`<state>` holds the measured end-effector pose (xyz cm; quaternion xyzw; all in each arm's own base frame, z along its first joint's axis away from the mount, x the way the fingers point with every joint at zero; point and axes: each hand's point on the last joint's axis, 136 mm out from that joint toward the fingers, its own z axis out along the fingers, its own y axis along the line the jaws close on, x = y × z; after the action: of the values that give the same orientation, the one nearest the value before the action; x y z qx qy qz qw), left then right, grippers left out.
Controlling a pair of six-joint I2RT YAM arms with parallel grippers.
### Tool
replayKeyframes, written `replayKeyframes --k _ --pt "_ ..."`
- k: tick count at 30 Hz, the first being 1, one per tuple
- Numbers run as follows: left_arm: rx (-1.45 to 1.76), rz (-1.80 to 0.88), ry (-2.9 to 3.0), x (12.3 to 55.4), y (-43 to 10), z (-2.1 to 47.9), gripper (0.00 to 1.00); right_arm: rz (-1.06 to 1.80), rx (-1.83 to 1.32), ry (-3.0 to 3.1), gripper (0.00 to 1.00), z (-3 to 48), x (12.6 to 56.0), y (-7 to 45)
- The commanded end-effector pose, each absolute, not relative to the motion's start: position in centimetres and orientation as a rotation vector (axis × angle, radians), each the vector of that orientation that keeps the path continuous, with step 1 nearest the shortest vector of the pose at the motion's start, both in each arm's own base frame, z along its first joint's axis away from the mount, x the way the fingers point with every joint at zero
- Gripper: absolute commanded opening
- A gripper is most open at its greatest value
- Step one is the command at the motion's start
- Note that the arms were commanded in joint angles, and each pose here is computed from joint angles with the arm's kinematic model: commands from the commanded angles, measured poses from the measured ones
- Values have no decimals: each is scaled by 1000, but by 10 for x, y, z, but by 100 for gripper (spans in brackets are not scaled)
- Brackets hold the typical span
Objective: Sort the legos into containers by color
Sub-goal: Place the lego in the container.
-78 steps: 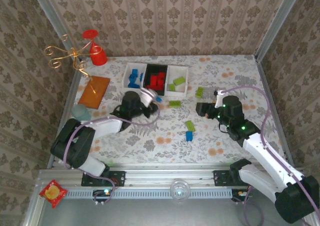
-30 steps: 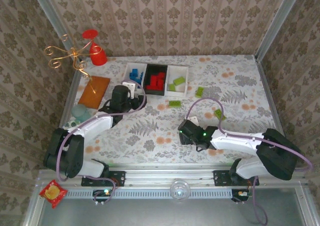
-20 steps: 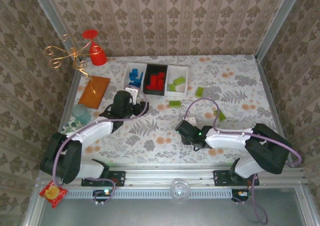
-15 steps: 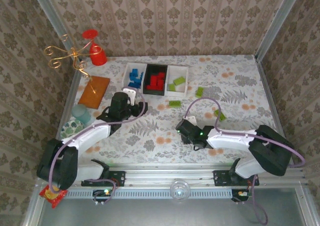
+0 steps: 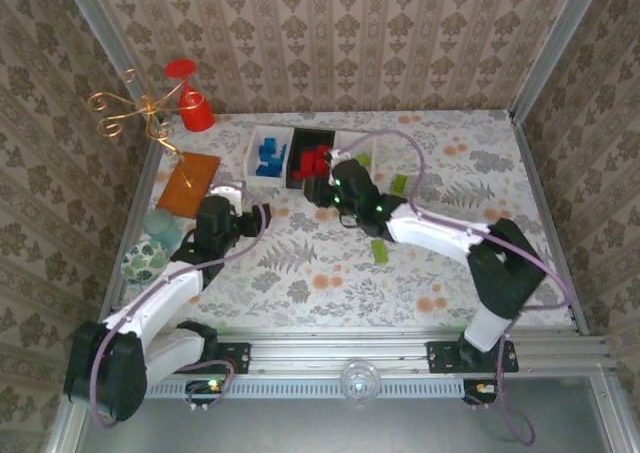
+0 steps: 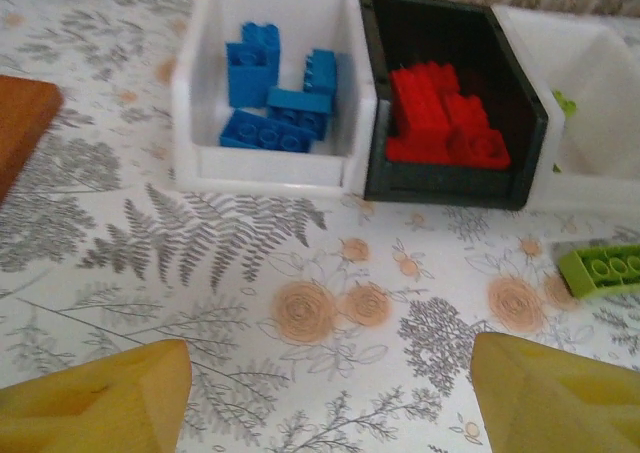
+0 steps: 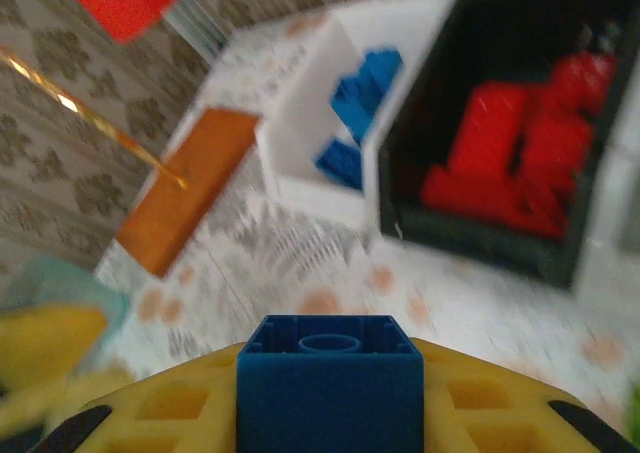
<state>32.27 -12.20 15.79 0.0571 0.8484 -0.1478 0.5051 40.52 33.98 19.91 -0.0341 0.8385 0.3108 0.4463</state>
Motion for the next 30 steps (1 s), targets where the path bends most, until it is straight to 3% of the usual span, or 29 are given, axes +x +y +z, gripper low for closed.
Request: replayKeyframes --k 1,7,19,22,26,30 --pt "103 -344 2018 320 -114 164 76 828 -129 2007 30 211 443 367" --pt "120 -364 2016 319 -118 167 76 836 -140 1989 29 203 493 403" --pt "119 -360 1989 315 -115 177 76 787 -187 2043 32 151 549 445" --pt "117 -354 1983 314 -114 179 76 772 -176 2054 36 144 561 445" --pt "114 -349 1981 314 -113 180 76 774 -188 2076 51 137 570 448" --pt "119 -357 1981 313 -115 180 76 790 -225 2059 59 163 571 447"
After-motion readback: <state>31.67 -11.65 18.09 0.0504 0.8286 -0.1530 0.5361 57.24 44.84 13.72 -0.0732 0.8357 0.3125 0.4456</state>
